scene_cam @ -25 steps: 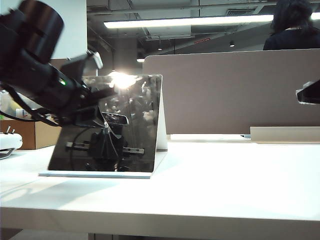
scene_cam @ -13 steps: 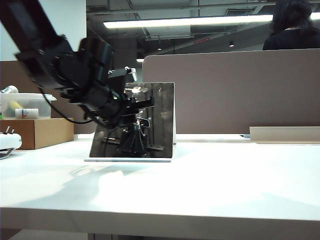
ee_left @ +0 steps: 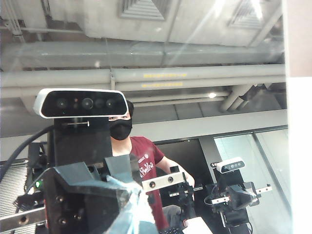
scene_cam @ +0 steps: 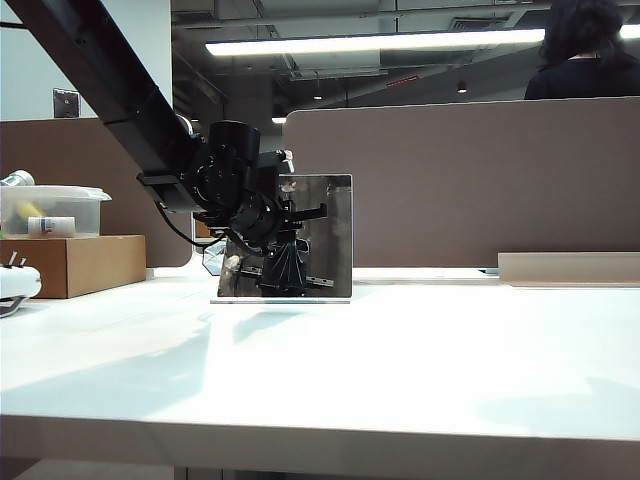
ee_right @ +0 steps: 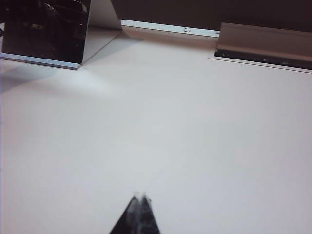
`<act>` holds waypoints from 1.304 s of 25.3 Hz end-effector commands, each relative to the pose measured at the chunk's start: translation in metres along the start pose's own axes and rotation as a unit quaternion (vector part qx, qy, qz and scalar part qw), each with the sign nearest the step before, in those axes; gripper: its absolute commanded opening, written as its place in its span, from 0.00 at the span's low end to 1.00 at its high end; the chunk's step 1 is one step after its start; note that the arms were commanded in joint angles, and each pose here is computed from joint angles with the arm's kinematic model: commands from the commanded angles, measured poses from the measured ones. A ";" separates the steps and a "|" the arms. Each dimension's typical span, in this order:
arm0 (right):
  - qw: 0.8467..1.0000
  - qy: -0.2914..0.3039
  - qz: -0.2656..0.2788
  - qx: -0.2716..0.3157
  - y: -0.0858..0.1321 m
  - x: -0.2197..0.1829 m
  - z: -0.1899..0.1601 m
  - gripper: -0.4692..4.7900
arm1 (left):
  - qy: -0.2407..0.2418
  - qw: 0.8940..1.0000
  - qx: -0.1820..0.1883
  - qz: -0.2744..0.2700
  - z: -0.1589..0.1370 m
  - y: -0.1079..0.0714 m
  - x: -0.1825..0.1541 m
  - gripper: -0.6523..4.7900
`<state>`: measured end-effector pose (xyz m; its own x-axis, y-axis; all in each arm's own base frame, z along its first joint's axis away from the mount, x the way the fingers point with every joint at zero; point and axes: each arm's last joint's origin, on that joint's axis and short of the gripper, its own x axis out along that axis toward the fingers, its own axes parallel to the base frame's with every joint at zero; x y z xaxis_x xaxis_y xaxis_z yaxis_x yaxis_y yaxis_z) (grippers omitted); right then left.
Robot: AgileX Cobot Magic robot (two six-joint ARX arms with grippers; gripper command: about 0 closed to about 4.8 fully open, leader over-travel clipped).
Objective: Push the center of the mirror on the table forward to move it for a short distance.
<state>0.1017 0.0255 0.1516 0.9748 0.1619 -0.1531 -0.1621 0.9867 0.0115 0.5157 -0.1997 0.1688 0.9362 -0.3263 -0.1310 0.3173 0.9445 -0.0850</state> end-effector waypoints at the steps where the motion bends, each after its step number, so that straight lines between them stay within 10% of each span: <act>1: 1.000 -0.006 -0.002 0.001 0.000 0.000 0.000 0.08 | -0.004 1.000 0.003 0.000 0.005 0.008 0.008 0.11; 8: 1.000 -0.013 -0.001 0.002 0.000 -0.001 0.001 0.08 | 0.068 0.989 -0.004 -0.131 0.035 0.000 -0.009 0.11; 14: 0.999 -0.040 0.000 0.005 0.000 -0.004 0.005 0.08 | 0.119 0.970 0.050 -0.206 0.127 -0.032 -0.090 0.11; 22: 0.998 -0.059 -0.018 0.009 -0.005 -0.006 0.008 0.08 | -0.003 0.969 0.064 -0.238 0.235 -0.048 -0.254 0.11; 33: 0.987 -0.077 -0.139 0.020 -0.028 -0.010 0.010 0.08 | -0.102 0.971 0.059 -0.206 0.226 -0.033 -0.437 0.11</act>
<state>0.0975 -0.0021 0.1631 0.9953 -0.0956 -0.0135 0.0959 0.9950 0.0274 0.1450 -0.0873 0.4530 0.7347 -0.6752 0.0653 0.6740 0.7375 0.0429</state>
